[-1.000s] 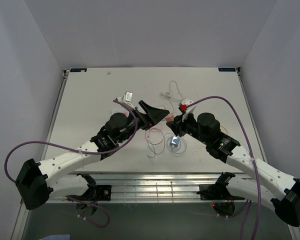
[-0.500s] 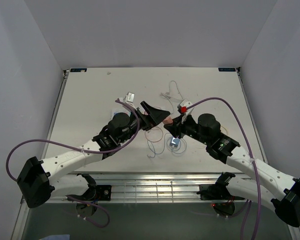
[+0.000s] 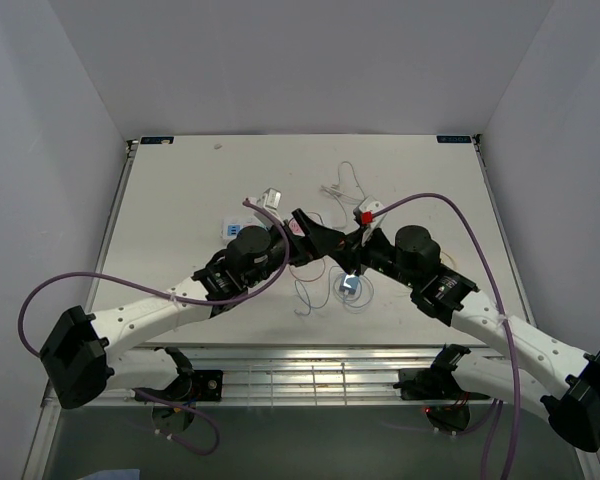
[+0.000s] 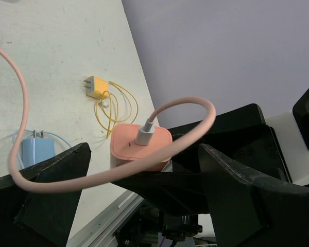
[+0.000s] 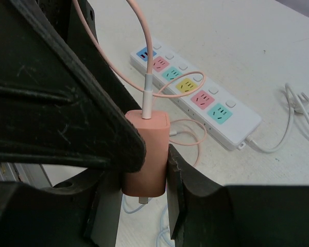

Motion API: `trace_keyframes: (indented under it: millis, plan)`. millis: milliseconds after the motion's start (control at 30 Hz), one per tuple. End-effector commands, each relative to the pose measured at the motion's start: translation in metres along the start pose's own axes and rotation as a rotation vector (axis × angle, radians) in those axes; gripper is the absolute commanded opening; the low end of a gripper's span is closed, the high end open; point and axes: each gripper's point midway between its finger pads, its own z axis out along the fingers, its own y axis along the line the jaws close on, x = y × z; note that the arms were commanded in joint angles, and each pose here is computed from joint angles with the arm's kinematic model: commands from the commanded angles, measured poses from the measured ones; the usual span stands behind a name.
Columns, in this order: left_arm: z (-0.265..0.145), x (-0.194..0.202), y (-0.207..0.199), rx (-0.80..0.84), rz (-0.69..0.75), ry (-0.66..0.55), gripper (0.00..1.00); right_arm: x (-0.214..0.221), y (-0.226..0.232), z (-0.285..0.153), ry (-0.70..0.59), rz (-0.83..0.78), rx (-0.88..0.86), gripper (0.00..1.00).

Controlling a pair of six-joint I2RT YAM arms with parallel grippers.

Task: Insert the plug

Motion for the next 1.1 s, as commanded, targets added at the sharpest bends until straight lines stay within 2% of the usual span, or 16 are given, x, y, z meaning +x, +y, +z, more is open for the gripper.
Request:
trace_keyframes:
  millis: [0, 167, 433, 700, 800, 833, 867, 900, 967, 1000, 1067]
  plan:
    - [0.002, -0.003, -0.021, 0.046, 0.055, 0.004, 0.96, -0.036, 0.005, 0.003, -0.087, -0.03, -0.023, 0.08]
    - [0.008, 0.005, -0.018, 0.024, 0.089, 0.023, 0.93, -0.042, 0.006, 0.002, -0.103, -0.028, -0.025, 0.08]
    - [0.007, 0.002, -0.02, 0.01, 0.109, 0.007, 0.64, -0.045, 0.007, 0.001, -0.101, -0.022, -0.031, 0.08]
    - [0.011, 0.007, -0.016, -0.027, 0.144, 0.019, 0.5, -0.05, 0.012, 0.001, -0.101, -0.024, -0.06, 0.08]
    - [0.015, 0.006, -0.014, -0.056, 0.183, 0.018, 0.29, -0.049, 0.014, 0.001, -0.09, -0.022, -0.069, 0.08]
    - [0.015, 0.007, -0.014, -0.058, 0.185, 0.017, 0.12, -0.048, 0.015, 0.001, -0.086, -0.02, -0.072, 0.08]
    - [0.015, 0.005, -0.013, -0.063, 0.19, 0.01, 0.02, -0.047, 0.015, 0.001, -0.08, -0.017, -0.074, 0.1]
    - [0.014, 0.004, -0.012, -0.069, 0.204, 0.005, 0.0, -0.047, 0.015, 0.001, -0.075, -0.012, -0.071, 0.16]
    - [0.014, 0.001, -0.01, -0.079, 0.217, -0.008, 0.0, -0.043, 0.014, 0.0, -0.057, -0.005, -0.064, 0.27]
    - [0.012, -0.004, -0.011, -0.084, 0.225, -0.027, 0.0, -0.041, 0.013, -0.001, -0.05, 0.0, -0.057, 0.42]
    - [0.011, -0.007, -0.01, -0.086, 0.249, -0.04, 0.0, -0.039, 0.012, -0.003, -0.038, 0.007, -0.052, 0.52]
